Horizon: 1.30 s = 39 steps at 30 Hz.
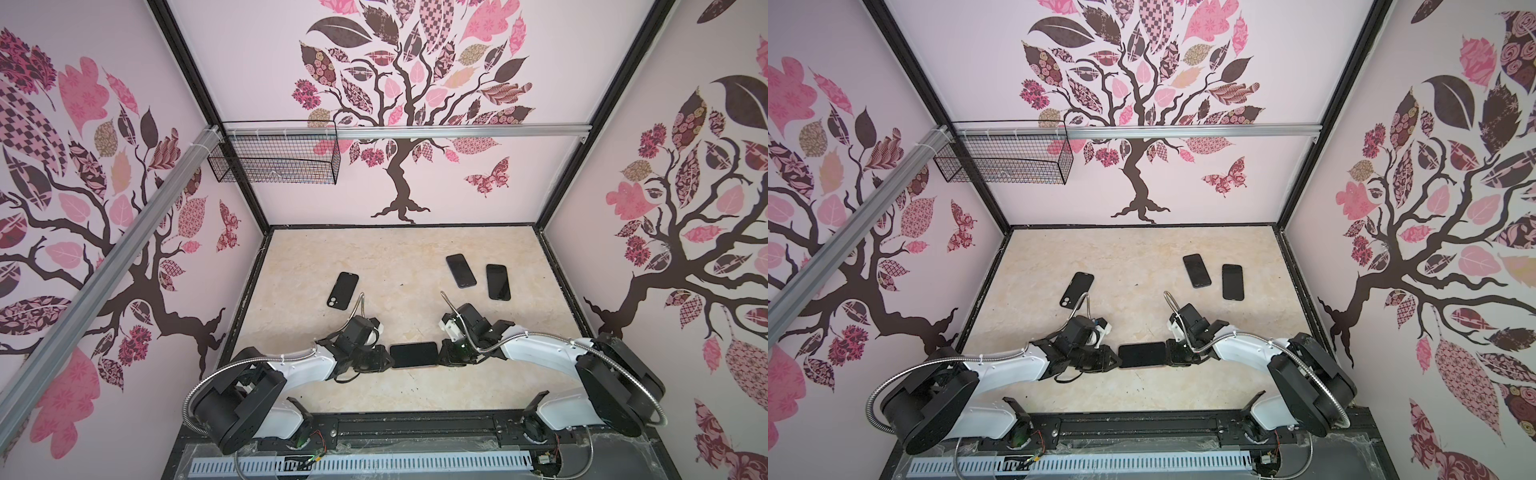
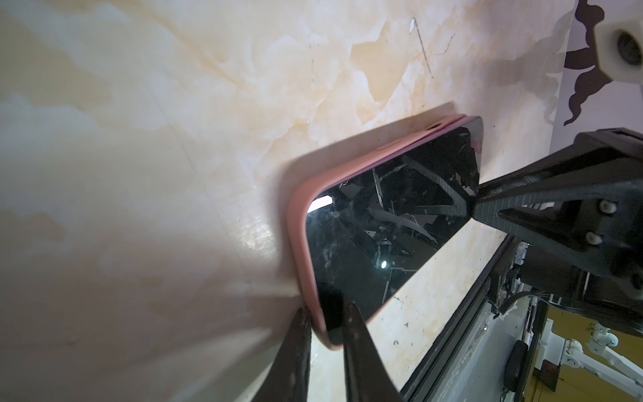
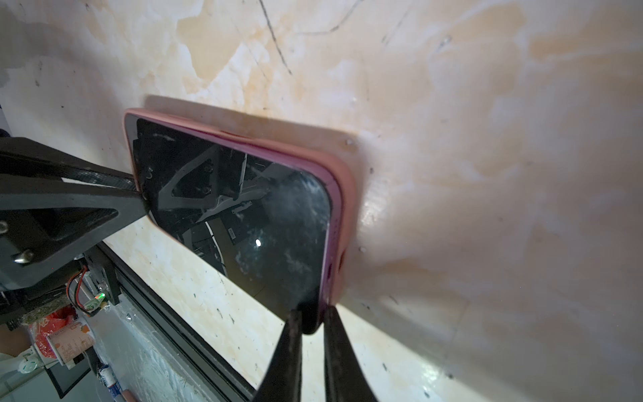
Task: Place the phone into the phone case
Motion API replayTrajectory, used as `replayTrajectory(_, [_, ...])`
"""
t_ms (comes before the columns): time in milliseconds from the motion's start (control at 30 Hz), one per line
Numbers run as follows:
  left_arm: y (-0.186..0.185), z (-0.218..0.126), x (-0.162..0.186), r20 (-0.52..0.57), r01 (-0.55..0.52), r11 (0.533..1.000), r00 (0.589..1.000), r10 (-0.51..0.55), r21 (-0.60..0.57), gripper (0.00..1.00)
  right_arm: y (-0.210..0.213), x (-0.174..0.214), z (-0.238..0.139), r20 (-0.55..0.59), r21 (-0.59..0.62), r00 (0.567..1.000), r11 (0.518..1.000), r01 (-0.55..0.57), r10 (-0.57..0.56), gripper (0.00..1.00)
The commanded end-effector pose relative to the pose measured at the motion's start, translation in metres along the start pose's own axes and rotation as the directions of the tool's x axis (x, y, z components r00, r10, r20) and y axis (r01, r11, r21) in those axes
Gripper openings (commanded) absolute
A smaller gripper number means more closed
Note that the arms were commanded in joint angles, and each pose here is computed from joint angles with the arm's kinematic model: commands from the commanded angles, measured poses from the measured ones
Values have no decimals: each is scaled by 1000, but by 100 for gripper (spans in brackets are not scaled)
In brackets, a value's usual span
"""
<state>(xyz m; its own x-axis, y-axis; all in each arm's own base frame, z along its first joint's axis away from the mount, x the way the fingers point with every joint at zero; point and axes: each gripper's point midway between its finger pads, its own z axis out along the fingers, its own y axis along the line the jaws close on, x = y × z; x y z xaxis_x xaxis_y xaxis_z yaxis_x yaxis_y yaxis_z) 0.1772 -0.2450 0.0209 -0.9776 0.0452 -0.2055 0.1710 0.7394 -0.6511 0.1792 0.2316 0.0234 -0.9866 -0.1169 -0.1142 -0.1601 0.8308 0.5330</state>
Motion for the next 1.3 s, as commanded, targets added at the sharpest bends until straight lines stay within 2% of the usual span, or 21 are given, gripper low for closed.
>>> replayTrajectory(0, [5,8,11,-32,-10,1000,999,10,0,20,-6,18,25,-69,25,997,999,36,-34,13])
replayTrajectory(200, [5,9,12,-35,-10,1000,999,10,1,20,-8,22,35,-86,55,995,997,47,-43,12])
replayTrajectory(433, [6,8,14,-35,-10,1000,999,10,2,19,-16,25,44,-89,147,994,987,71,-58,10])
replayTrajectory(1067, [8,7,18,-37,1,1000,999,-1,-3,19,-23,36,70,-137,123,990,991,52,-35,9])
replayTrajectory(1267, [10,5,19,-29,7,1000,1000,-8,-16,19,-36,33,63,-122,222,991,972,75,-48,12])
